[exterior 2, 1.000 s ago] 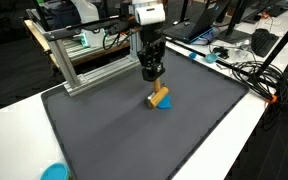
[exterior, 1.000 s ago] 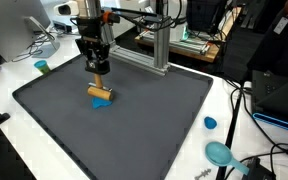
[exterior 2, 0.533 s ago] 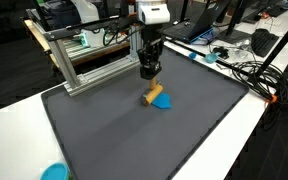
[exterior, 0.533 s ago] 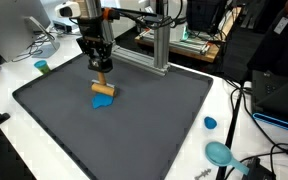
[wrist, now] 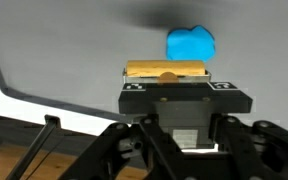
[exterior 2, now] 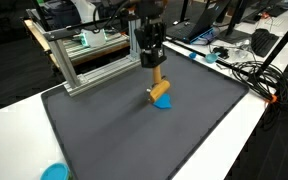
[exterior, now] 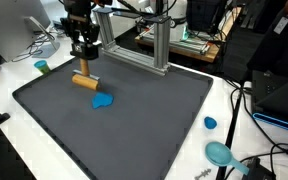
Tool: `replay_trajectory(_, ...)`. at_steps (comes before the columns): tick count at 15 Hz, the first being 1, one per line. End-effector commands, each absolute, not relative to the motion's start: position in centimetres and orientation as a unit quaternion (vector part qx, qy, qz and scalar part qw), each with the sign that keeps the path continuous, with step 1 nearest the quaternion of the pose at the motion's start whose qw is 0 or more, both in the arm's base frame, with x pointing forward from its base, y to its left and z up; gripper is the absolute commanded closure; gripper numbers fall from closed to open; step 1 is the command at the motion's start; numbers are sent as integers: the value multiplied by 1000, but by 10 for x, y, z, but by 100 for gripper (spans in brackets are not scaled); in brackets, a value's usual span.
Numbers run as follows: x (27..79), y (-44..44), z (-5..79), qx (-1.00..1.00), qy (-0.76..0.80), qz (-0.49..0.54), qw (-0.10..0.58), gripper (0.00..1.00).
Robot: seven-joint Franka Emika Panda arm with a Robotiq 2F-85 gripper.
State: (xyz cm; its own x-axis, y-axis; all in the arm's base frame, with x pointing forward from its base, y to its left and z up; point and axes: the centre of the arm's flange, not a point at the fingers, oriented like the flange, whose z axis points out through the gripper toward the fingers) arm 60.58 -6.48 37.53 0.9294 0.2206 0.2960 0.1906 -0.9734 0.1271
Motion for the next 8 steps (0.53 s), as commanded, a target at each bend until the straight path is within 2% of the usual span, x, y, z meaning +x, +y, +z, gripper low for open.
replay_trajectory(1, 587, -69, 431, 972, 111, 196, 62, 78)
replay_trajectory(8, 548, -56, 451, 965, 183, 189, 1, 78)
